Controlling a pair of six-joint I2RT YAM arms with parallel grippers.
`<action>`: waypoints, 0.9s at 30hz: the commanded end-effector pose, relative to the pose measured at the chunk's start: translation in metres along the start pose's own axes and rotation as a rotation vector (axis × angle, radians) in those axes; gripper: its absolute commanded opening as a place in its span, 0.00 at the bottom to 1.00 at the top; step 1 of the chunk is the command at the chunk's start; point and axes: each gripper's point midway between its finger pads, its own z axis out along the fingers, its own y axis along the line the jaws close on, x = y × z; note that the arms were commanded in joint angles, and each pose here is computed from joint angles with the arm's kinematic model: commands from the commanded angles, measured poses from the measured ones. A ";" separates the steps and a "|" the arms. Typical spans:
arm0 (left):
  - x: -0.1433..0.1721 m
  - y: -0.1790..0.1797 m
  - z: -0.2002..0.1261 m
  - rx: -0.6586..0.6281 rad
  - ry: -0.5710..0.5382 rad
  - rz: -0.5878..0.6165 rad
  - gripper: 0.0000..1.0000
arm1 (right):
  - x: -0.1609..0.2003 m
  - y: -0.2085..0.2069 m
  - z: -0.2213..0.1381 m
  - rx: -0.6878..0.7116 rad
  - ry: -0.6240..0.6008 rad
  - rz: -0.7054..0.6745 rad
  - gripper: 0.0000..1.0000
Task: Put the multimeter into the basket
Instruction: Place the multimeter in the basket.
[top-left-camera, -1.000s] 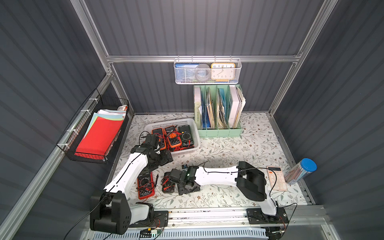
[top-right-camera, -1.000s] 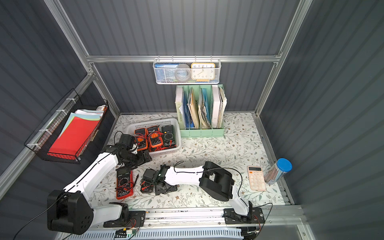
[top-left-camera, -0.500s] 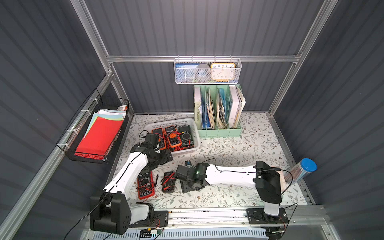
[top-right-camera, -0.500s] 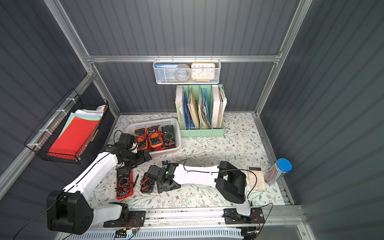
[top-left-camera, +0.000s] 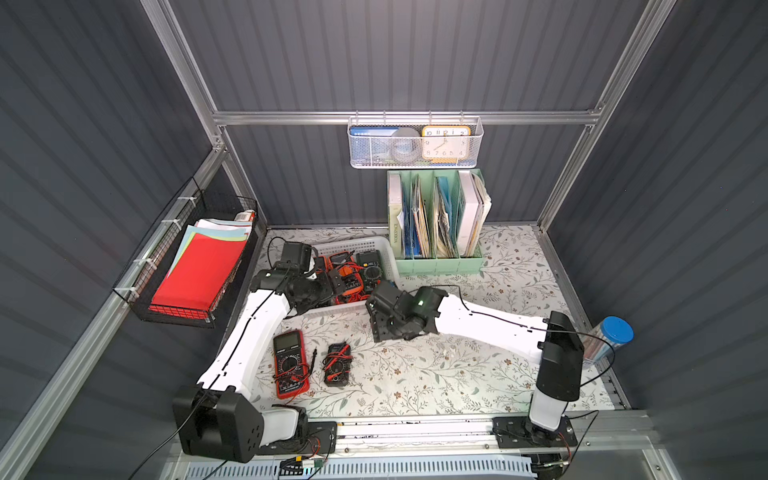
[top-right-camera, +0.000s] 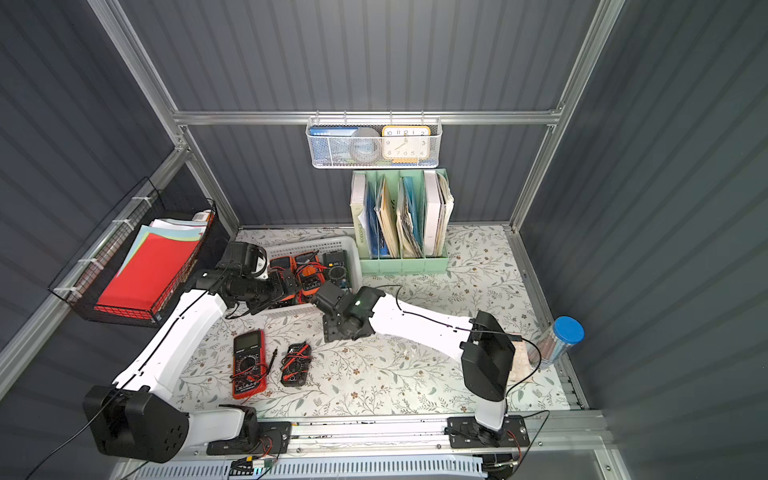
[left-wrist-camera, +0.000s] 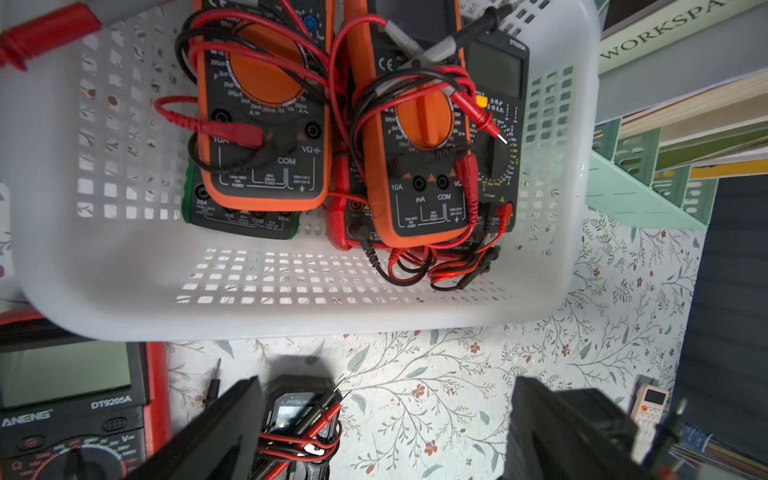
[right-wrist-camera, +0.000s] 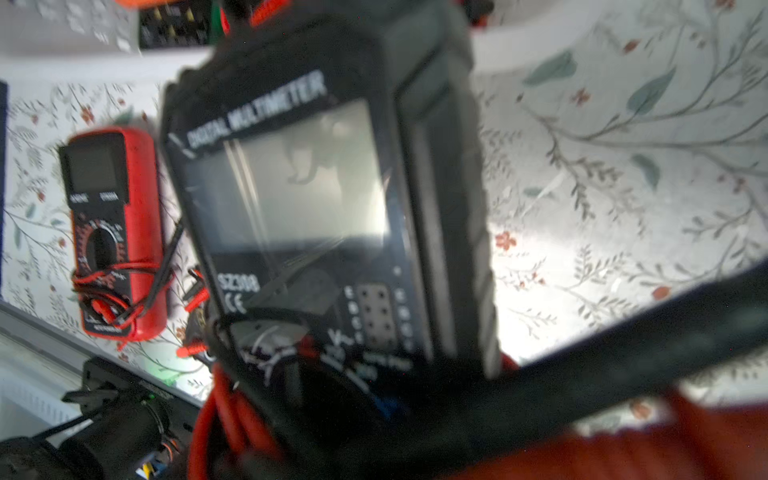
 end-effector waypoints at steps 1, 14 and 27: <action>0.005 0.001 -0.001 -0.014 0.034 -0.019 0.99 | -0.040 -0.002 -0.004 0.005 -0.082 -0.041 0.57; 0.007 0.007 -0.001 -0.034 0.026 0.000 0.99 | -0.137 -0.012 0.040 -0.009 -0.141 0.021 0.57; 0.007 0.009 0.005 -0.038 0.019 -0.019 0.99 | -0.148 -0.023 0.097 -0.004 -0.055 0.078 0.82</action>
